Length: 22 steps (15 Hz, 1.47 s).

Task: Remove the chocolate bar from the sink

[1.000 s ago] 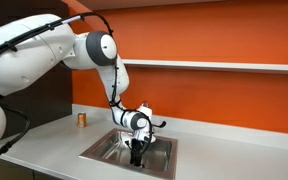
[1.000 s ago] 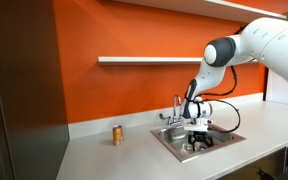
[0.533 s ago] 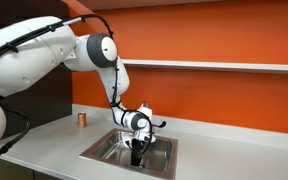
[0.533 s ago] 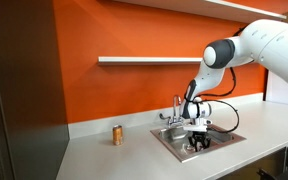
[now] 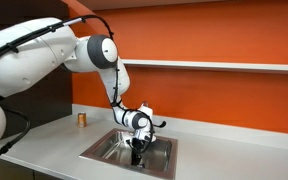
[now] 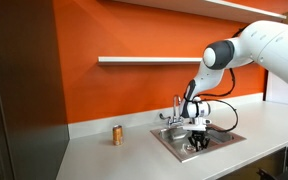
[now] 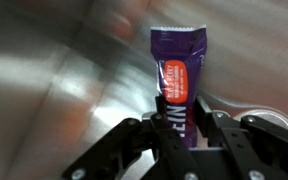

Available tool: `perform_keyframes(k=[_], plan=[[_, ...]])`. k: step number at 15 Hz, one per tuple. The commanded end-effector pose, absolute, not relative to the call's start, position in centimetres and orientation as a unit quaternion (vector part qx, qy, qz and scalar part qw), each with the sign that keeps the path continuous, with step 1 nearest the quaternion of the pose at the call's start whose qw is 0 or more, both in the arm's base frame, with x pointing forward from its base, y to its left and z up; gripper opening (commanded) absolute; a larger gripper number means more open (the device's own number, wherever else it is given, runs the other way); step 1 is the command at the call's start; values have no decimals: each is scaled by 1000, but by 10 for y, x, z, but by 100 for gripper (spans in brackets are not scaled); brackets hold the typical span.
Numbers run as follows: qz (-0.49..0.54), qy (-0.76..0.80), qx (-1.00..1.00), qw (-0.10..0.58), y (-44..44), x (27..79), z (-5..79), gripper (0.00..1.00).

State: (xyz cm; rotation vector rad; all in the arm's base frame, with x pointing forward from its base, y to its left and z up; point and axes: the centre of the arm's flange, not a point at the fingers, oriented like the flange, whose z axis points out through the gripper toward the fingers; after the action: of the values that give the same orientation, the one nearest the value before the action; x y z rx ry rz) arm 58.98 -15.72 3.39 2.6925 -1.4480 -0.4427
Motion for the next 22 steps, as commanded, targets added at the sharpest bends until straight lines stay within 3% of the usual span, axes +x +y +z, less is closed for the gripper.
perform_keyframes(k=[1, 22], plan=[[-155, -467, 870, 21, -158, 597, 32, 8], [-121, -416, 898, 77, -153, 604, 138, 8]])
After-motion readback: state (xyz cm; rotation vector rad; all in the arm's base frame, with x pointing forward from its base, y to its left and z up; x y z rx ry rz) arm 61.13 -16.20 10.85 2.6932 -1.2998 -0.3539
